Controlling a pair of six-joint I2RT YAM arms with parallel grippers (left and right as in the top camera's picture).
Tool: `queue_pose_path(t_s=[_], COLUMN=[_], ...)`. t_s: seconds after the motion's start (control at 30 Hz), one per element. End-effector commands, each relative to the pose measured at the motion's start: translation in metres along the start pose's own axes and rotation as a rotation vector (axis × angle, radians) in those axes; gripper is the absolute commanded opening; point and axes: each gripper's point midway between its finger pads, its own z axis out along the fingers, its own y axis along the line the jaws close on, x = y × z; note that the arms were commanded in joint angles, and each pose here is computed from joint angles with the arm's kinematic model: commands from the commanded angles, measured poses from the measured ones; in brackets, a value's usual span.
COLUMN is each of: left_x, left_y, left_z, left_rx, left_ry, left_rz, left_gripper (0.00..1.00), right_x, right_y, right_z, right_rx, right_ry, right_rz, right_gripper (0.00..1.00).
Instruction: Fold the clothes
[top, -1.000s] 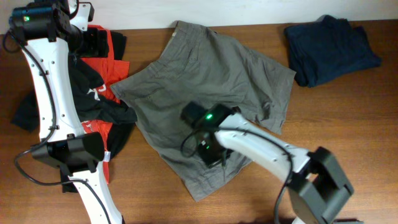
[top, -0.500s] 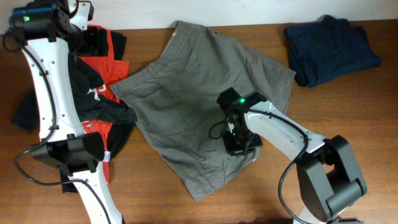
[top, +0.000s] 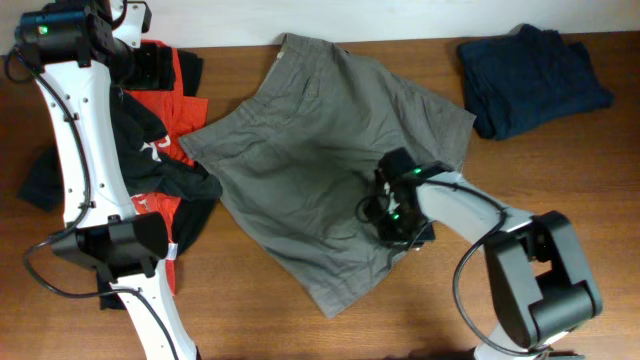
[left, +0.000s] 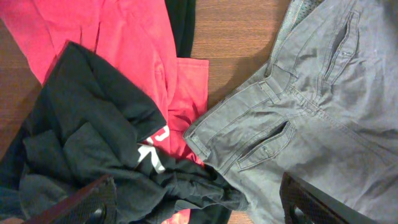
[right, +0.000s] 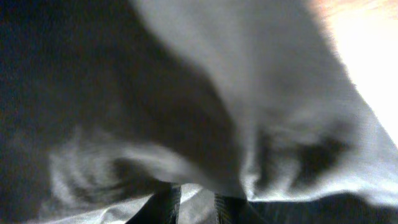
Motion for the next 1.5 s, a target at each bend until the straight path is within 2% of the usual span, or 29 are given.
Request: queue_pose_path(t_s=[0.0, 0.2, 0.43, 0.63, 0.77, 0.87, 0.97, 1.07, 1.2, 1.3, 1.47], left_x=[0.003, 0.006, 0.018, 0.032, 0.040, 0.037, 0.030, 0.023, 0.019, 0.019, 0.047], left_y=[-0.012, -0.023, -0.042, -0.060, -0.066, -0.066, -0.067, -0.068, -0.069, -0.069, -0.072], left_z=[0.008, 0.011, 0.040, 0.060, 0.056, 0.046, 0.018, -0.019, -0.070, -0.081, -0.042], left_rx=[0.018, 0.030, 0.056, 0.086, 0.099, 0.097, 0.088, 0.077, 0.062, 0.060, 0.076], left_ry=[0.025, 0.044, 0.130, 0.209, 0.239, 0.217, 0.156, 0.076, -0.033, -0.055, 0.116], left_rz=[0.032, 0.050, 0.081, 0.175, 0.234, 0.234, 0.236, 0.240, 0.208, 0.174, 0.096], left_gripper=[0.84, 0.84, 0.84, 0.84, 0.84, 0.84, 0.84, 0.84, 0.84, 0.84, 0.84], right_x=[-0.019, -0.035, -0.047, -0.058, -0.067, -0.052, -0.023, 0.011, 0.064, 0.092, 0.108], right_y=[-0.040, -0.096, -0.169, -0.168, -0.145, -0.130, -0.117, -0.104, -0.089, -0.081, -0.080], right_z=[-0.006, -0.014, -0.032, -0.071, -0.125, -0.182, -0.231, -0.254, -0.261, -0.262, -0.254], right_rx=[0.022, 0.045, 0.005, -0.121, -0.184, -0.178, -0.169, -0.165, -0.176, -0.179, -0.171], right_ry=[-0.055, -0.112, -0.193, -0.222, -0.323, -0.420, -0.515, -0.557, -0.518, -0.498, -0.506], right_rz=[0.132, 0.249, 0.369, 0.376, 0.324, 0.291, 0.268, 0.263, 0.293, 0.307, 0.337], right_gripper=[0.24, 0.25, 0.29, 0.28, 0.29, 0.34, 0.44, 0.50, 0.53, 0.54, 0.59])
